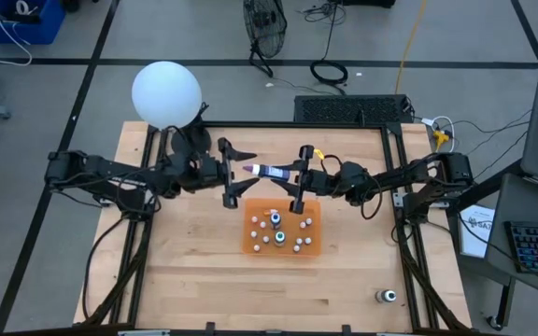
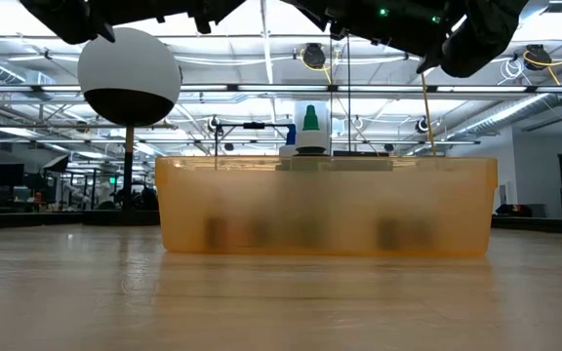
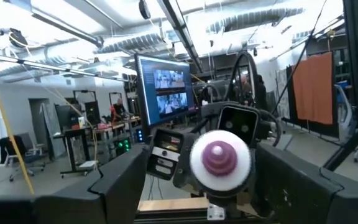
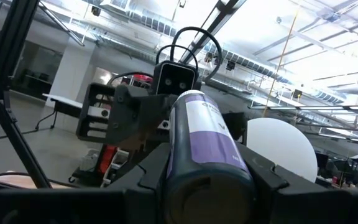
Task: Pick & Place food coloring
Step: Put the large purple food coloring bottle into the container
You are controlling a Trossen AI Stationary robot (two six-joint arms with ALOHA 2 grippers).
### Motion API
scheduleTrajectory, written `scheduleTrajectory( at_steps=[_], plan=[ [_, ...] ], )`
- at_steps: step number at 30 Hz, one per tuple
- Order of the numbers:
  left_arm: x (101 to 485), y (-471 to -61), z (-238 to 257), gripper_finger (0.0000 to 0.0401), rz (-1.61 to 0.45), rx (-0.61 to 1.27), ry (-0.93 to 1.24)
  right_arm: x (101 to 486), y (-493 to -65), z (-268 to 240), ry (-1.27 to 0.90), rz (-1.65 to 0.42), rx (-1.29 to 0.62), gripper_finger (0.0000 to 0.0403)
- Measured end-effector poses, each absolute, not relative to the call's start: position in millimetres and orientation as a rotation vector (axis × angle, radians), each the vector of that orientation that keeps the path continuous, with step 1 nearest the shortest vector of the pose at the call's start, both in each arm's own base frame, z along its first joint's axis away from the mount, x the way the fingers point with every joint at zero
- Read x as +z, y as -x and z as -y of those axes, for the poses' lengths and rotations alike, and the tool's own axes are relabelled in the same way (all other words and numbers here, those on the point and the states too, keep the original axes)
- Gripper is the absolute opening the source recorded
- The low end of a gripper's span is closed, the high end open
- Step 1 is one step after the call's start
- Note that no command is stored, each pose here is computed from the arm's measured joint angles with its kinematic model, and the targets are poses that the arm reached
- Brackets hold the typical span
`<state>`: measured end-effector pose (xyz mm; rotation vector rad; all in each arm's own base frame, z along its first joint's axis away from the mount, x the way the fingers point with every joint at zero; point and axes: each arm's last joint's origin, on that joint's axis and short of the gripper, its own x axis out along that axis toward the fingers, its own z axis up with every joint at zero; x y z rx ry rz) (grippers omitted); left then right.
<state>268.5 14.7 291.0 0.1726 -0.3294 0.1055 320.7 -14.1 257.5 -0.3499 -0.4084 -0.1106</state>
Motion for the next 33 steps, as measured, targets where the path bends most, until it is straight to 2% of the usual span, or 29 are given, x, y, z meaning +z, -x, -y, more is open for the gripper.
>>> scheduleTrajectory(
  at_steps=[11,24,33],
  plan=[
    [293,-267,-25,0.0274,0.352,0.063,-0.108,262,-319,14,0.351,0.460,-0.119,0.0118],
    [296,-266,-24,0.0273,0.386,0.014,-0.091,268,-322,14,0.356,0.475,-0.094,0.0118],
    [315,-286,-23,0.0273,0.266,-0.016,-0.082,268,-322,14,0.354,0.469,-0.095,0.0118]
  ],
)
